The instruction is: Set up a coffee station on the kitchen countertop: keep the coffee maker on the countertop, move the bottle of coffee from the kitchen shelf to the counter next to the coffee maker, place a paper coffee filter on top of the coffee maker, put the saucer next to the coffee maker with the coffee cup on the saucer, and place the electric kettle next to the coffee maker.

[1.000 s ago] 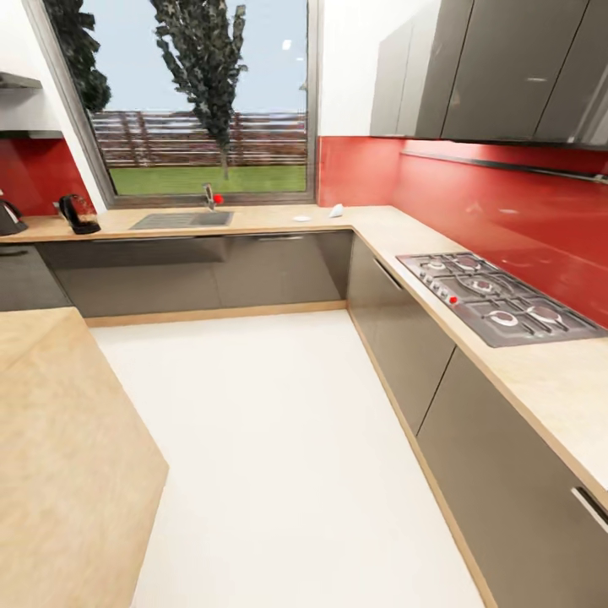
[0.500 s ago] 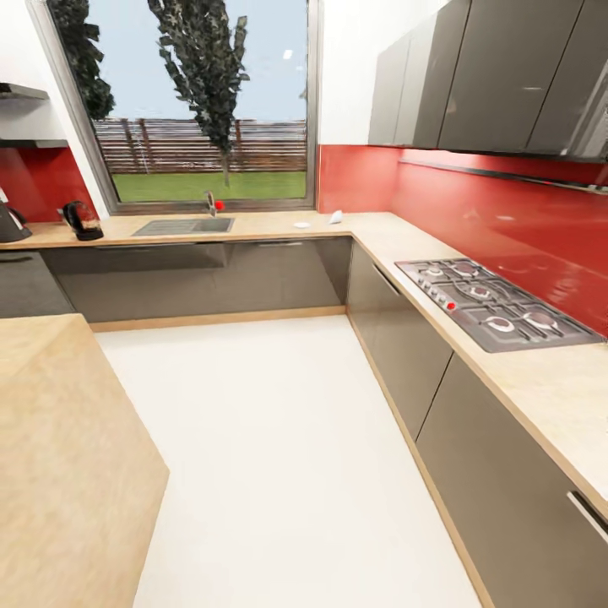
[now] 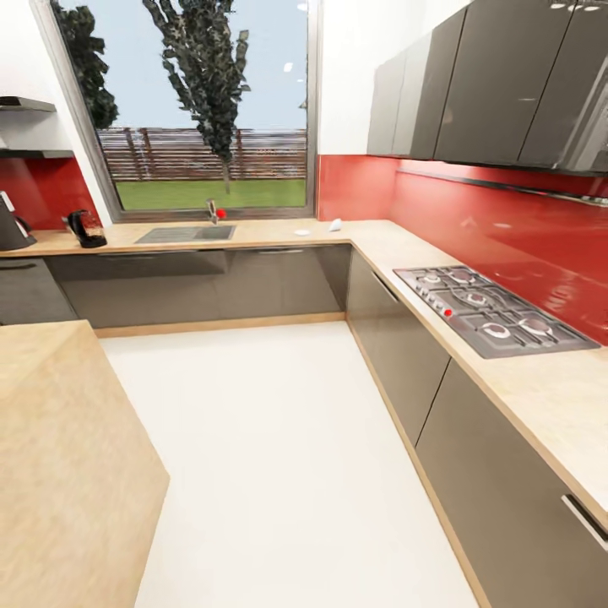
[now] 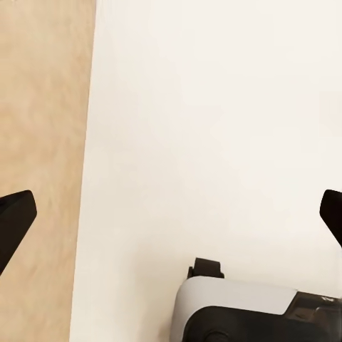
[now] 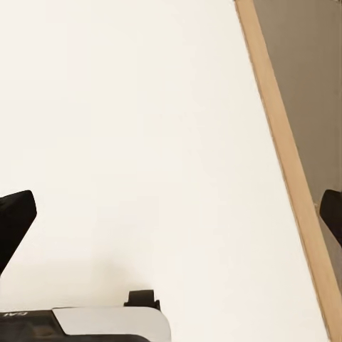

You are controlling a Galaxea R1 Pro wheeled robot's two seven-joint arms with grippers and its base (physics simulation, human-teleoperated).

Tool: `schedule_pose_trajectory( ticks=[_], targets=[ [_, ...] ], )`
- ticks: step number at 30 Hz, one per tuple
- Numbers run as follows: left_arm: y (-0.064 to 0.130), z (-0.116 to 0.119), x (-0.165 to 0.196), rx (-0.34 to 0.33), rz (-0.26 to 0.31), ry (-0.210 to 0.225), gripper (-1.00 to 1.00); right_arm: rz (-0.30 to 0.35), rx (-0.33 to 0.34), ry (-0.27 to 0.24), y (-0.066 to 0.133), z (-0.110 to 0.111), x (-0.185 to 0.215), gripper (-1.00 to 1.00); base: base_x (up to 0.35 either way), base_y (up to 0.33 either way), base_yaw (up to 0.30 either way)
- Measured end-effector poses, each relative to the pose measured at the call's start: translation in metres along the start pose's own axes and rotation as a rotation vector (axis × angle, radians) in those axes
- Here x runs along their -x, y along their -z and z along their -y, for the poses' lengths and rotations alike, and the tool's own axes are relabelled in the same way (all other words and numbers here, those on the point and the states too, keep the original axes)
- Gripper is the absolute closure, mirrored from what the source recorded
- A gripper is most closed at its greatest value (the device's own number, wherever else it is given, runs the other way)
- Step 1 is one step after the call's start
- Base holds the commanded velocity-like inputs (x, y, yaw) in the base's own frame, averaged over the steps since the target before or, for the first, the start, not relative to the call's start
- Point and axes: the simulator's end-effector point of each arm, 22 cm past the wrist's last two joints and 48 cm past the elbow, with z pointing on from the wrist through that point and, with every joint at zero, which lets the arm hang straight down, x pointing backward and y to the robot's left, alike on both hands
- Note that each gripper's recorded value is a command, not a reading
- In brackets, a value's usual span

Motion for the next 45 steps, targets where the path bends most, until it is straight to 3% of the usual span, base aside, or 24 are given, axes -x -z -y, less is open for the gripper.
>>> schedule_pose_trajectory(
  ticks=[15,45],
  targets=[
    [0.0071,0.0,0.0085,-0.003,0.021,0.004,-1.0,0.021,0.0,-0.001,0.006,0.0005,0.0091,-1.0,0.019,0.0,0.0],
    [0.0073,0.0004,0.0092,-0.005,0.023,0.003,-1.0,0.021,0.003,0.005,0.0063,0.0019,0.0091,-1.0,0.326,0.0,0.0]
  ],
)
